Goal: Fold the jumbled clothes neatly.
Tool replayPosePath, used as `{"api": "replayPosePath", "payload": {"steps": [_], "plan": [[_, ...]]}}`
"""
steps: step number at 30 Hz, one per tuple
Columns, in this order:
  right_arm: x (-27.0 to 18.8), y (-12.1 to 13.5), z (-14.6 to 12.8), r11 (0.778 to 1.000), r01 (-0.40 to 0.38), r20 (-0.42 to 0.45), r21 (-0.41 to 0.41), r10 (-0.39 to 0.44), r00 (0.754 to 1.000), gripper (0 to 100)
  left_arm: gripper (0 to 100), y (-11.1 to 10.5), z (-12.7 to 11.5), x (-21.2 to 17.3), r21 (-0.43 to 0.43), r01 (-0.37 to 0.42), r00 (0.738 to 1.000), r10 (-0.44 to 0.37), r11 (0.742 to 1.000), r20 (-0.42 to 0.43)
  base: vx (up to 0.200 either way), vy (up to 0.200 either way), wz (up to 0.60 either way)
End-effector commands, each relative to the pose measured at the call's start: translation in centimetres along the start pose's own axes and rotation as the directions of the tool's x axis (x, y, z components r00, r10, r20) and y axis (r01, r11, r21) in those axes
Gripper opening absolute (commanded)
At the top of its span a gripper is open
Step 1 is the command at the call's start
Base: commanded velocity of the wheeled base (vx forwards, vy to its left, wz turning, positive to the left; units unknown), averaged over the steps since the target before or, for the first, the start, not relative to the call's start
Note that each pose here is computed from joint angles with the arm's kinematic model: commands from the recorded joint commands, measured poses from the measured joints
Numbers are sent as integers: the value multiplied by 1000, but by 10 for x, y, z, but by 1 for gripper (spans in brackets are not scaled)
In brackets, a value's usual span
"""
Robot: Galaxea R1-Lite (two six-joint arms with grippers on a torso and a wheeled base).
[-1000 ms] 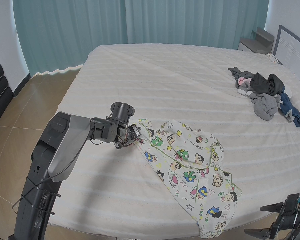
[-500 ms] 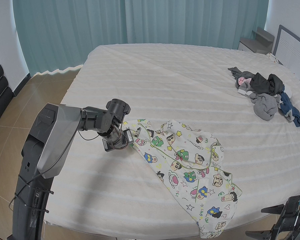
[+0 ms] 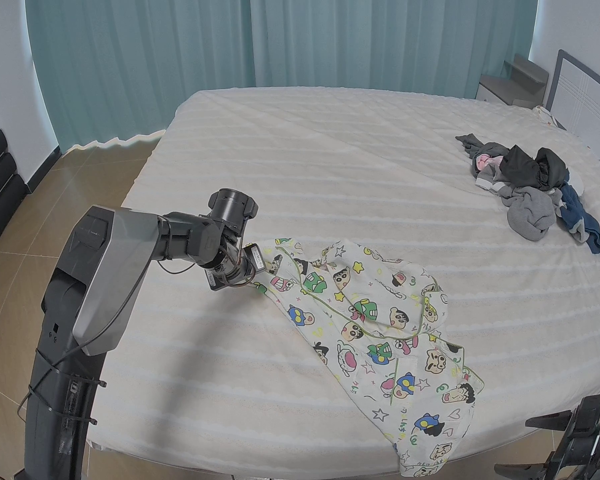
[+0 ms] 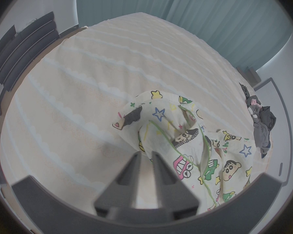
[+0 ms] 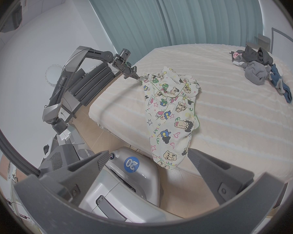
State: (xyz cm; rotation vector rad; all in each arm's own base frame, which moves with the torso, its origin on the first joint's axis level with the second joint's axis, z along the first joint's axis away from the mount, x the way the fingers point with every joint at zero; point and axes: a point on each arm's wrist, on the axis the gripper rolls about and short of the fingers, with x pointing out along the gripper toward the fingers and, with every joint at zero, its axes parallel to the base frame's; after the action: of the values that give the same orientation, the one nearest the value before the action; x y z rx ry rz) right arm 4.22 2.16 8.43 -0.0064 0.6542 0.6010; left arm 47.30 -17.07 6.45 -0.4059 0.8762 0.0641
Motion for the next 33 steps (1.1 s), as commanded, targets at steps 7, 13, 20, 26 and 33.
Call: {"api": "replayPosePath", "payload": {"steps": [7, 13, 20, 26, 33], "plan": [[1, 0, -5, 1000, -3, -20, 6, 3, 1000, 100, 100, 4, -4, 12, -30, -4, 1000, 4, 1000, -2, 0, 0, 0], [1, 0, -5, 1000, -1, -19, 6, 1, 1000, 100, 100, 3, -7, 29, -73, 37, 998, -34, 997, 50, 0, 0, 0], [1, 0, -5, 1000, -1, -19, 6, 1, 1000, 100, 100, 6, -16, 50, -87, 60, 997, -54, 994, 63, 0, 0, 0], [1, 0, -5, 1000, -3, -20, 6, 3, 1000, 100, 0, 6, -15, 56, -90, 77, 994, -69, 993, 90, 0, 0, 0], [1, 0, -5, 1000, -2, -19, 5, 3, 1000, 100, 0, 10, 11, 24, -95, 71, 992, -60, 993, 114, 0, 0, 0]]}}
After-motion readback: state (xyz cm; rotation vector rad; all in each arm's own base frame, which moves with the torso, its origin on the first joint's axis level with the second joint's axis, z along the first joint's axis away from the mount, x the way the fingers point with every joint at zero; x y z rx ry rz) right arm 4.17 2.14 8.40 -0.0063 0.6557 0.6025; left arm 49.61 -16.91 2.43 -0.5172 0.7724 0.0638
